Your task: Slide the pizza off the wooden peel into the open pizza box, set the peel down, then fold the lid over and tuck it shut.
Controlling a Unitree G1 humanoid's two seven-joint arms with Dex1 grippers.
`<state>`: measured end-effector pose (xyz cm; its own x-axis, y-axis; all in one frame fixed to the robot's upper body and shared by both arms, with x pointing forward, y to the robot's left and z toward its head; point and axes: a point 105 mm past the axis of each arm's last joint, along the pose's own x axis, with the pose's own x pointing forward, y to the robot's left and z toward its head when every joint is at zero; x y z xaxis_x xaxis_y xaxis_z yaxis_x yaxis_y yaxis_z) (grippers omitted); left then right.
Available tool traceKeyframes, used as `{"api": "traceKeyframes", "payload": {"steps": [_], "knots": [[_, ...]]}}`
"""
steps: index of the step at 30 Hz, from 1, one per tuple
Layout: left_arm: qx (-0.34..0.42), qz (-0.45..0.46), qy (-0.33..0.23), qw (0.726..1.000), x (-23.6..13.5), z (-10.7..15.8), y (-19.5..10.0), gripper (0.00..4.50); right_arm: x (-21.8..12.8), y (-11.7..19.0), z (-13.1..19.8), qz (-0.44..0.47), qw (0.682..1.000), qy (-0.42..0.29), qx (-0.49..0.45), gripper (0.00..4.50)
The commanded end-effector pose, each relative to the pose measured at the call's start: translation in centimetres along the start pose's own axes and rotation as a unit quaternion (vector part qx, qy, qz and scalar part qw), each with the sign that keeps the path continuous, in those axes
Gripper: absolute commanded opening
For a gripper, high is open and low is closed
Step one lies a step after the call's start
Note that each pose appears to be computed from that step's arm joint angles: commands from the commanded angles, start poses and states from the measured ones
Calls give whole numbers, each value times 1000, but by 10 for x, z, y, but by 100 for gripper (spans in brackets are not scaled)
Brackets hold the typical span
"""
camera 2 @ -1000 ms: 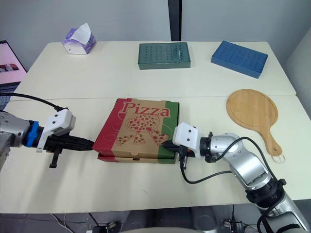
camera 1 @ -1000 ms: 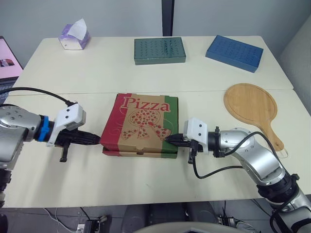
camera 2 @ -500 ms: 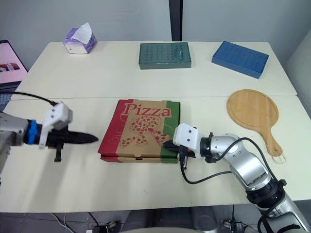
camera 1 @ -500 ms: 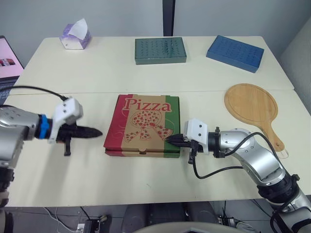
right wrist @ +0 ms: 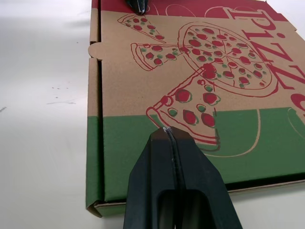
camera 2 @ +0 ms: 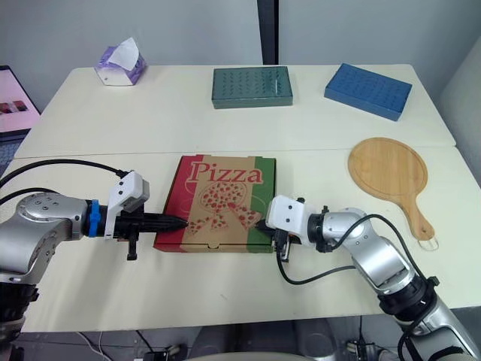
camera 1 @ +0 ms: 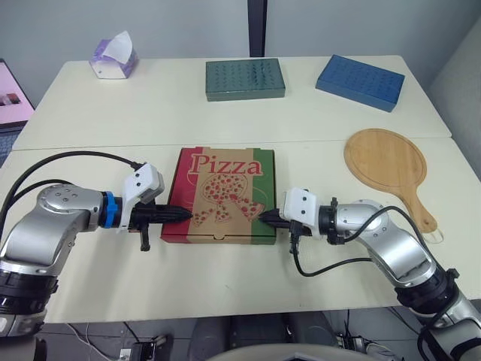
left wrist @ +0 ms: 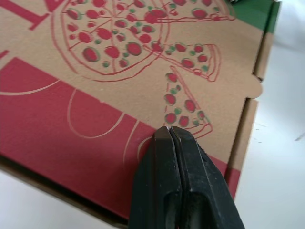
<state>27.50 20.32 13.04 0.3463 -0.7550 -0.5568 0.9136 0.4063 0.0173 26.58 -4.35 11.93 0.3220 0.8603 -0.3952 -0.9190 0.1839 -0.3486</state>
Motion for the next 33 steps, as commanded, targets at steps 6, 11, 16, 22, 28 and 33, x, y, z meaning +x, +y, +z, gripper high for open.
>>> {"api": "traceKeyframes", "payload": {"steps": [6, 11, 16, 22, 28, 33], "knots": [[-30, 30, -47, 998, -7, 6, 7, 0, -7, -3, 24, -9, 998, -62, -2, 2], [-58, 134, -119, 982, -42, 23, 36, 0, -28, -23, 37, -75, 991, -105, 19, 2], [-83, 250, -154, 952, -60, 15, 66, 0, -49, -71, 15, -219, 972, -74, 36, 2], [-137, 306, -106, 936, -35, -28, 79, 0, -34, -78, -32, -239, 970, 33, 38, 2], [-155, 219, -100, 958, 1, -32, 49, 0, -10, -53, -33, -173, 983, 23, 49, 2], [-140, 184, -100, 968, 15, -22, 30, 0, -7, -42, -24, -150, 987, 3, 55, 2]]}}
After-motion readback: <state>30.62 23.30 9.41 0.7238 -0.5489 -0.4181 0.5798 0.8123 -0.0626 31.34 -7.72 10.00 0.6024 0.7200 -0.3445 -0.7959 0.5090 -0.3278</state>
